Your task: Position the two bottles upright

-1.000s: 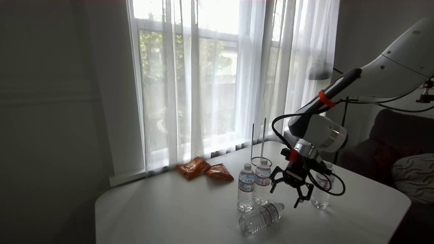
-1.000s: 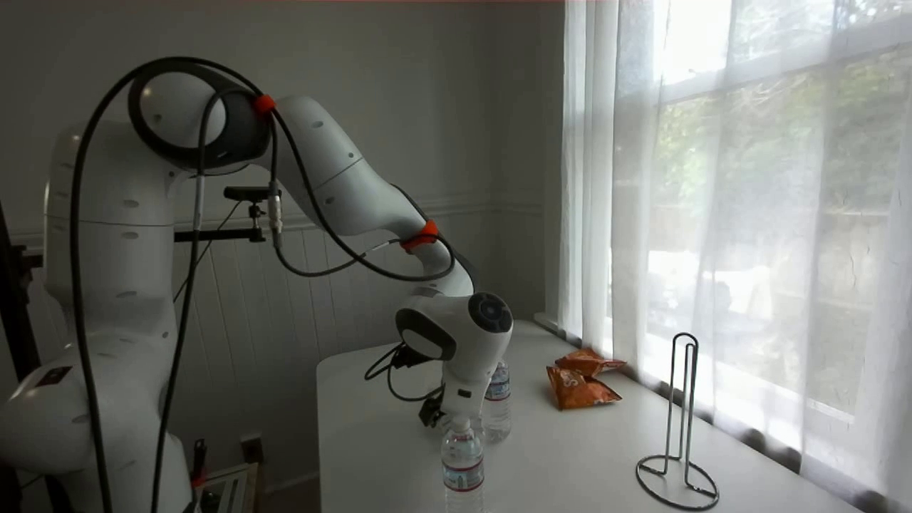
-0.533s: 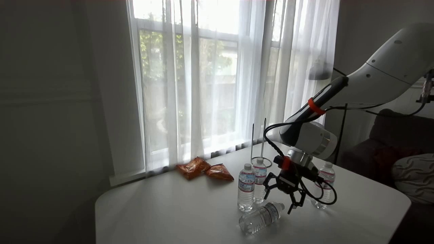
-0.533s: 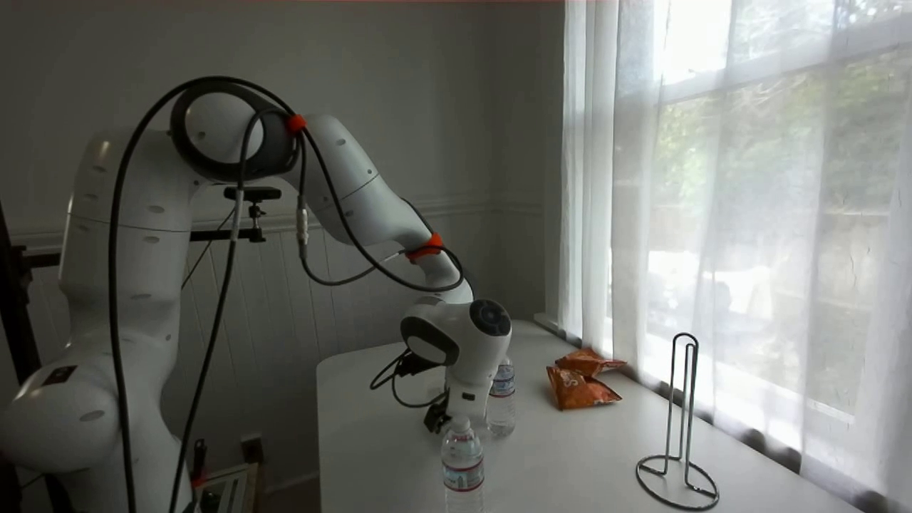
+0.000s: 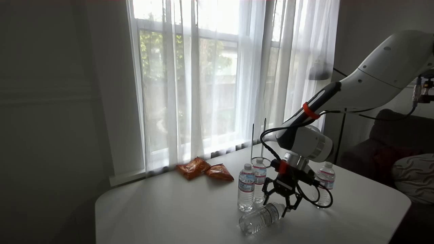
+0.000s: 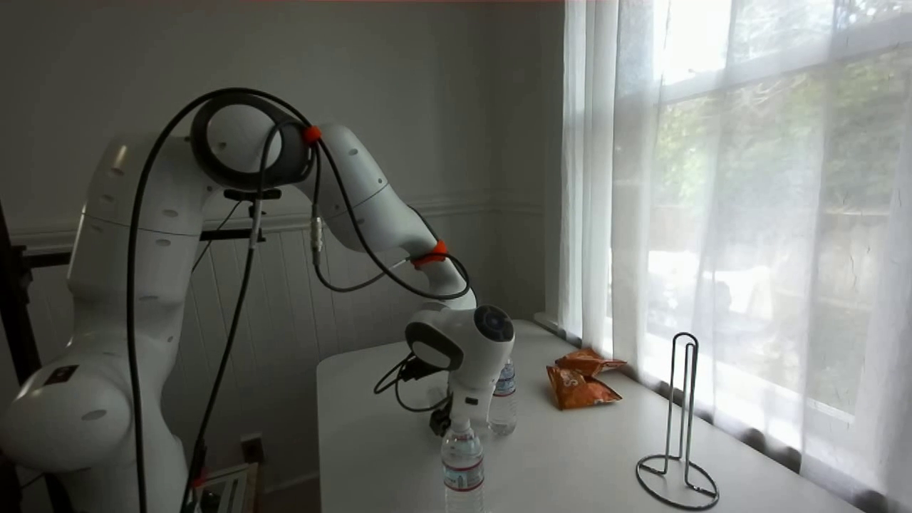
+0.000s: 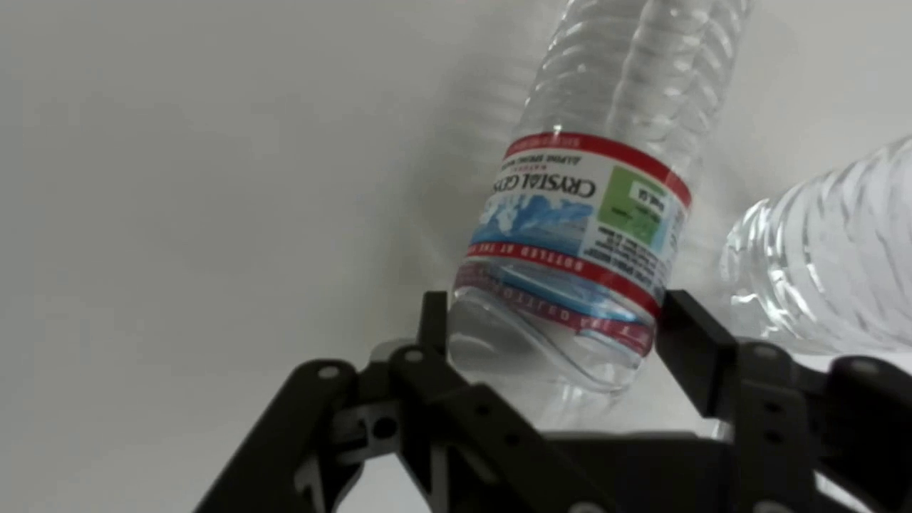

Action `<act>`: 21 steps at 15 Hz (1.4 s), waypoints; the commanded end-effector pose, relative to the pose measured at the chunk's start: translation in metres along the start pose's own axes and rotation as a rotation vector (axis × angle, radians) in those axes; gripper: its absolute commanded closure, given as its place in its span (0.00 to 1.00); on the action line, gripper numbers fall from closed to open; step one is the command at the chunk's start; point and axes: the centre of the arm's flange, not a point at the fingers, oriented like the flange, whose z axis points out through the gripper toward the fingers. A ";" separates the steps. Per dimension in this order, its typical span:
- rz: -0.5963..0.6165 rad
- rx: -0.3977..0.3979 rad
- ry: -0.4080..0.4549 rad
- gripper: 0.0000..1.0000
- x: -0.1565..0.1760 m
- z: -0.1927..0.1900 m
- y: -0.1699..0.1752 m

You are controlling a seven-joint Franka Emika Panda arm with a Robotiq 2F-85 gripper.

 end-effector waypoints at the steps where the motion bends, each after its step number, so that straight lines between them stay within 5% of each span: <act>1: -0.012 0.002 0.022 0.54 0.003 0.004 -0.003; 9: -0.037 -0.038 0.035 0.78 -0.004 -0.019 0.003; 21: -0.113 -0.168 0.145 0.78 -0.040 -0.081 0.025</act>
